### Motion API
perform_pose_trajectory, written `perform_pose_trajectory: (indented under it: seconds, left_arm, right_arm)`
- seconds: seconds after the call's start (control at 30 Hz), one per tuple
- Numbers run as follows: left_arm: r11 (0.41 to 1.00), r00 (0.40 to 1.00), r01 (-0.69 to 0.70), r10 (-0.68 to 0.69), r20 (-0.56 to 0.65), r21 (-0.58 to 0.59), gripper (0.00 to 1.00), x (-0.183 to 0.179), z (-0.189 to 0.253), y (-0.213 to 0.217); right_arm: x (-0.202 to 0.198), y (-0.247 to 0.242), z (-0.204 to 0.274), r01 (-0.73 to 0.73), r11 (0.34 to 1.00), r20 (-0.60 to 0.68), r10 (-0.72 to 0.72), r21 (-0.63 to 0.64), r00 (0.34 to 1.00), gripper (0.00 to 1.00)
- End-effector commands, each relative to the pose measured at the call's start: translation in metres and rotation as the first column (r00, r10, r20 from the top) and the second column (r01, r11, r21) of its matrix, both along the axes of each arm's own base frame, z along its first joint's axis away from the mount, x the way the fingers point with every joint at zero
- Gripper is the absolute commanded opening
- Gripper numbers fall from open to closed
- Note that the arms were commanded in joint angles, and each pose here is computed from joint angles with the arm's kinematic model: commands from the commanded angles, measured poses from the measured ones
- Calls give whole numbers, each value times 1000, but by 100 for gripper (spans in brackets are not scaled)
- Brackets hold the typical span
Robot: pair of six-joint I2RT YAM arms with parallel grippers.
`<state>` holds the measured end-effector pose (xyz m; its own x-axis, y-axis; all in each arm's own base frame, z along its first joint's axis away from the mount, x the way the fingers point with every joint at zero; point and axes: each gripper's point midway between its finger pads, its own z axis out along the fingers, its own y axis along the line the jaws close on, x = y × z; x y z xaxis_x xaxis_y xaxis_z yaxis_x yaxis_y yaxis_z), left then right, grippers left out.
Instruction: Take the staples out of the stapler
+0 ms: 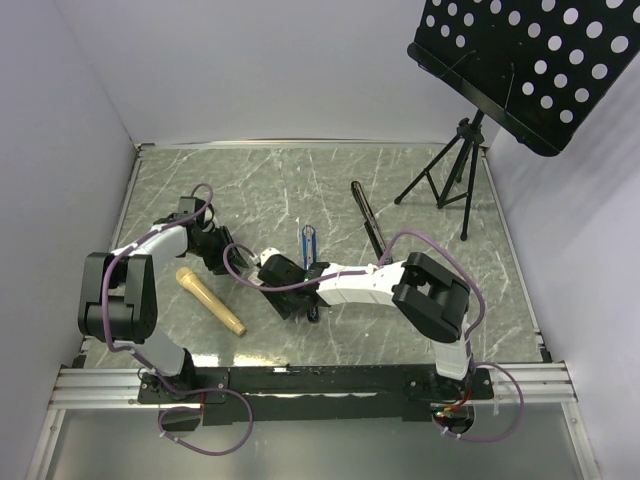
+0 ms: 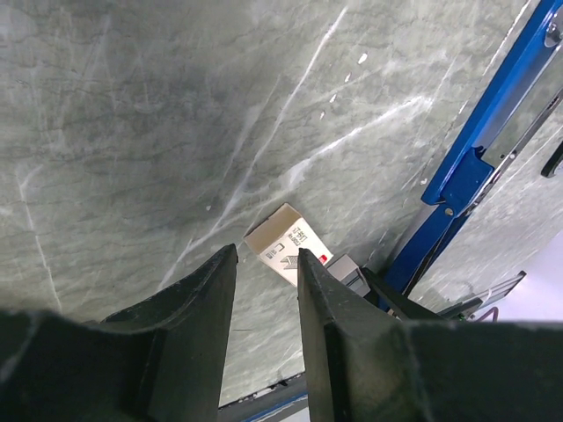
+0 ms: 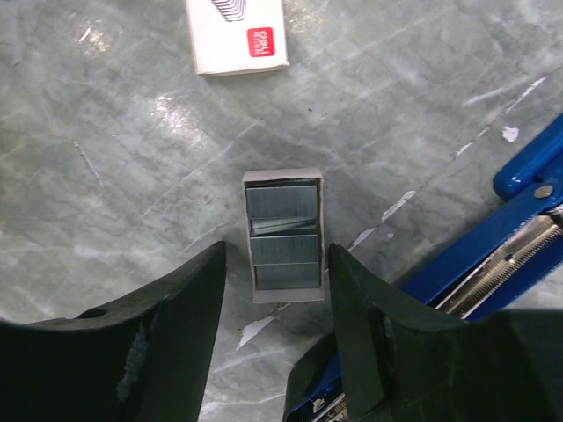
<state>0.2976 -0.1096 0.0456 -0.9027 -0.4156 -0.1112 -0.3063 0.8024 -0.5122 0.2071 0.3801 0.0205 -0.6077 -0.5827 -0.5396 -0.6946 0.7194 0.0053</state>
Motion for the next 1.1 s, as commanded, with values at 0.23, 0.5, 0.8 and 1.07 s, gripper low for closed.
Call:
perform_pose_trajectory:
  seconds: [0.23, 0.5, 0.8, 1.07]
  left_arm:
    - [1000, 1000, 13, -12, 5, -27, 39, 8, -1, -3]
    - [999, 1000, 18, -19, -16, -35, 38, 3, -7, -4]
    - [998, 999, 36, -38, -31, -55, 36, -1, -11, -9]
    - [998, 998, 42, -45, -48, -48, 33, -4, -16, -10]
  right_arm:
    - [5, -3, -2, 35, 999, 54, -36, 20, 998, 42]
    - [8, 11, 5, 14, 998, 57, -17, 58, 998, 34]
    - [17, 28, 5, -5, 998, 70, 1, 55, 998, 34]
    - [22, 39, 5, -14, 998, 73, 9, 64, 997, 35]
